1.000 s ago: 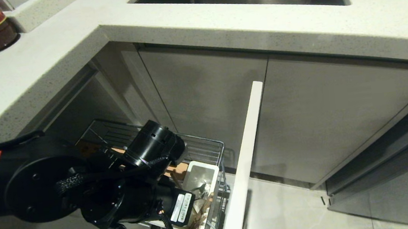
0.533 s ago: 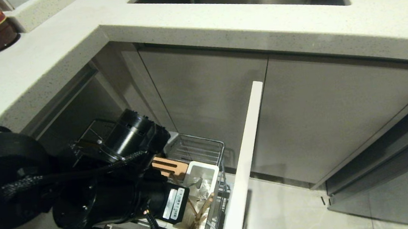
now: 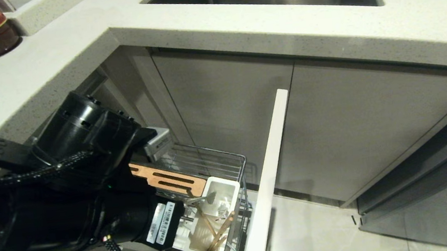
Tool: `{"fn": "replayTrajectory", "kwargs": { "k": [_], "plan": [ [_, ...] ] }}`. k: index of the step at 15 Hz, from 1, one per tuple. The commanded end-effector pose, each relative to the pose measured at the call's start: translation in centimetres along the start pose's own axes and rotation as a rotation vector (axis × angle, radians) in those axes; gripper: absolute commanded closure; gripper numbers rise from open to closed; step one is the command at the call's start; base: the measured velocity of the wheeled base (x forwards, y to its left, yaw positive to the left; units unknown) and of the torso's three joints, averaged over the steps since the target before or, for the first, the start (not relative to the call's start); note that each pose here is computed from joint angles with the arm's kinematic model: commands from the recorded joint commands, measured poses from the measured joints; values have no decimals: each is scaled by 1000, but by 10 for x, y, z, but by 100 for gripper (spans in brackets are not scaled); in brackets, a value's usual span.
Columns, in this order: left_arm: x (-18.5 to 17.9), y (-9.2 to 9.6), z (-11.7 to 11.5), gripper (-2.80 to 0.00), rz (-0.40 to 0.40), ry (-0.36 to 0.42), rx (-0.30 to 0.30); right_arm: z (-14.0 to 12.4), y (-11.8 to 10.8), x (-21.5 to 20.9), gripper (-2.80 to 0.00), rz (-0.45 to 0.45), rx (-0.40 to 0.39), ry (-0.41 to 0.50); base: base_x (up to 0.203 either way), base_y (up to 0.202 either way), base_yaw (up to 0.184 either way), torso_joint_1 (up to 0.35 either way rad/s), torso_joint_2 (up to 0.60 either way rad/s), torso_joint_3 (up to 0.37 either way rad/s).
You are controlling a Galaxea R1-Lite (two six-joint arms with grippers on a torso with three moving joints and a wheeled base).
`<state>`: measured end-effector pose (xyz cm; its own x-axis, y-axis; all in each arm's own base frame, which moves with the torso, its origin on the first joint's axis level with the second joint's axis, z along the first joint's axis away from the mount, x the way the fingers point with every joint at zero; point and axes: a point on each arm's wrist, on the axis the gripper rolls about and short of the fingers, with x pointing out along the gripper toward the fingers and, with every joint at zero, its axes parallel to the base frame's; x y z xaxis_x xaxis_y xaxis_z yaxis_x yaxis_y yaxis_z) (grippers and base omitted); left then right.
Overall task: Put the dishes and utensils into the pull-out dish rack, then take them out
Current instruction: Take the fork out of the cupboard
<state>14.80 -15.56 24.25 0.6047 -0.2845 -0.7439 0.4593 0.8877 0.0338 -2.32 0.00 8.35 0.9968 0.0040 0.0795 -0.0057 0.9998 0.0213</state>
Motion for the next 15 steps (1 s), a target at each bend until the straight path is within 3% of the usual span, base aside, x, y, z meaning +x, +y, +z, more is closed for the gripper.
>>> {"fn": "replayTrajectory", "kwargs": {
  "k": [1,8,15],
  "plan": [
    [-25,4,-1,0,-19,-44,-4,-7,0,1,0,0,0,24,0,0,0,0,0,0],
    [-90,22,-4,0,-74,-214,-44,-7,0,1,0,0,0,24,0,0,0,0,0,0],
    [-172,52,-16,0,-131,-515,-144,-7,0,1,0,0,0,24,0,0,0,0,0,0]
  ]
}}
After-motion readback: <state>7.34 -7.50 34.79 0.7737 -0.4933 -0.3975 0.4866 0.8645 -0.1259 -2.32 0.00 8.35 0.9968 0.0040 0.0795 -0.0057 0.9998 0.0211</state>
